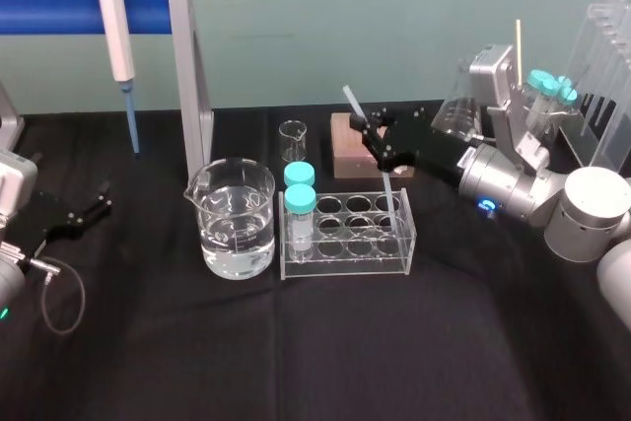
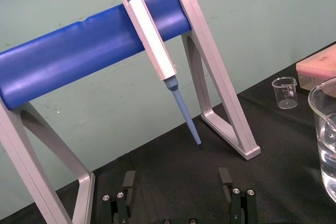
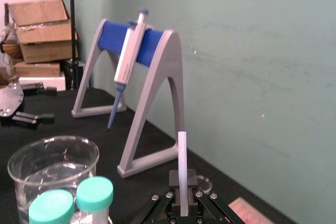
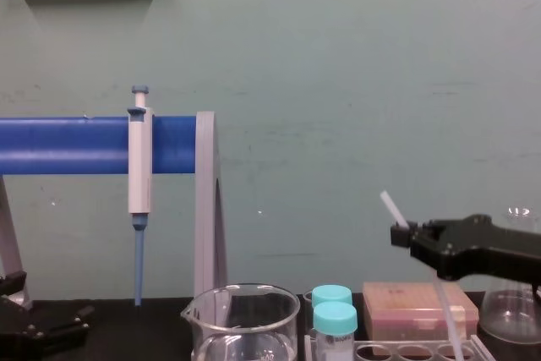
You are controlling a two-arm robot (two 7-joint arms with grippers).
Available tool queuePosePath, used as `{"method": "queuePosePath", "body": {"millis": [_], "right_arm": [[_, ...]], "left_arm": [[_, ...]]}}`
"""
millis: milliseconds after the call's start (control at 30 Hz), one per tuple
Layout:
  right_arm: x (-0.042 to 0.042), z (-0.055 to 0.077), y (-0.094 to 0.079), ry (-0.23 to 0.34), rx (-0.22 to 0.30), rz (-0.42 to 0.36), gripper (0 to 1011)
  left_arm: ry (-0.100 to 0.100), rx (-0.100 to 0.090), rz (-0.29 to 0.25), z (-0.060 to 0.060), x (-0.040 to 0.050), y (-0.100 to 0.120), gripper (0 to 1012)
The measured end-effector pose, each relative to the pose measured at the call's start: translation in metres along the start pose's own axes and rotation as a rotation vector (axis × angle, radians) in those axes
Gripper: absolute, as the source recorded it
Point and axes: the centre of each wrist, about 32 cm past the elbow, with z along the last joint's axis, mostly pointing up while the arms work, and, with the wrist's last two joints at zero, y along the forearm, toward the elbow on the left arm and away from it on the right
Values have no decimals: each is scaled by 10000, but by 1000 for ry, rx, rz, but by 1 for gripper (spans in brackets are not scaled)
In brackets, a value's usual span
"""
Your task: Pick up the stirring rod with one hand, then place it down.
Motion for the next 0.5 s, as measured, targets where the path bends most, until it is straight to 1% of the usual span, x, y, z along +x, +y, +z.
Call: {"method": "queuePosePath", "body": {"millis": [67,100,200,233,267,300,500], "right_arm": [[-4,28,-7,-9,11,-5,72],[-6,76,-22,-21,30,-14,72],[-8,130,-35,-31,51,-23,72],[-12,177,-38,-36,74,-30,72],[-12,177,-38,-36,74,-30,72],[-12,216,-44,-38,94,-37,72],[-22,360,-57,-40,171,-57,72]], "left_arm": [[0,0,0,0,0,0,1000],[0,0,0,0,0,0,1000],[0,0,0,0,0,0,1000],[0,0,0,0,0,0,1000],[0,0,0,0,0,0,1000],[0,0,0,0,0,0,1000],[0,0,0,0,0,0,1000]]}}
